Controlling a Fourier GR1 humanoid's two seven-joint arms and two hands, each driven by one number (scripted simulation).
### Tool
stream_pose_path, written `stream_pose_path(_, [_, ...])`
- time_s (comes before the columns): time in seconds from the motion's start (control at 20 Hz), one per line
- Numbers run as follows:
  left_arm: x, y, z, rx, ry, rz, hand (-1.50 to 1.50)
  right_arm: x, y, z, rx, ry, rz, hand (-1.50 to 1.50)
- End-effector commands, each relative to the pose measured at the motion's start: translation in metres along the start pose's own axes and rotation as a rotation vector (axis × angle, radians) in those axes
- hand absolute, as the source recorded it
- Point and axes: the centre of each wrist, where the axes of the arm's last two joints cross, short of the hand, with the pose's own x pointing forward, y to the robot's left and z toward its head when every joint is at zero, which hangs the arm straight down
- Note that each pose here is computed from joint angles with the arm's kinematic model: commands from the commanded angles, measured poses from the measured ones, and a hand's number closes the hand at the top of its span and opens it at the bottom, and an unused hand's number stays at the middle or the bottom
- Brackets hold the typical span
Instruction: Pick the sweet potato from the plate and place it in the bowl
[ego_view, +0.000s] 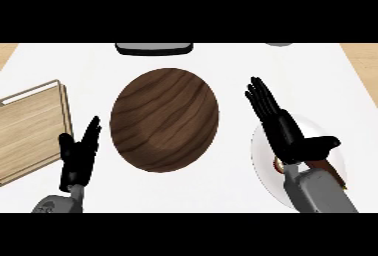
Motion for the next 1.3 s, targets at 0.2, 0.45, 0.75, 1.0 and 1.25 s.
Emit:
stream_pose_path(0.2, [0.079,0.003,-0.009,-0.008,-0.399,-0.155,0.00,0.011,-0.046,0.002,0.533,0.096,-0.141,1.50])
stream_pose_path(0.45, [0.110,0.006,-0.008,-0.003,-0.482,-0.175,0.00,0.028,-0.175,0.027,0.336,0.056,-0.021,-1.50])
stream_pose_path(0.75, [0.117,0.001,-0.006,-0.019,-0.503,-0.181,0.00,0.089,-0.217,0.018,0.667,-0.063,0.037,-1.50])
stream_pose_path(1.0, [0.119,0.000,-0.008,-0.010,-0.484,-0.196,0.00,0.141,-0.216,0.001,0.826,0.015,0.254,-1.50])
stream_pose_path(1.25, [0.128,0.003,-0.010,-0.017,-0.486,-0.199,0.00,0.166,-0.191,-0.012,0.936,0.057,0.498,-1.50])
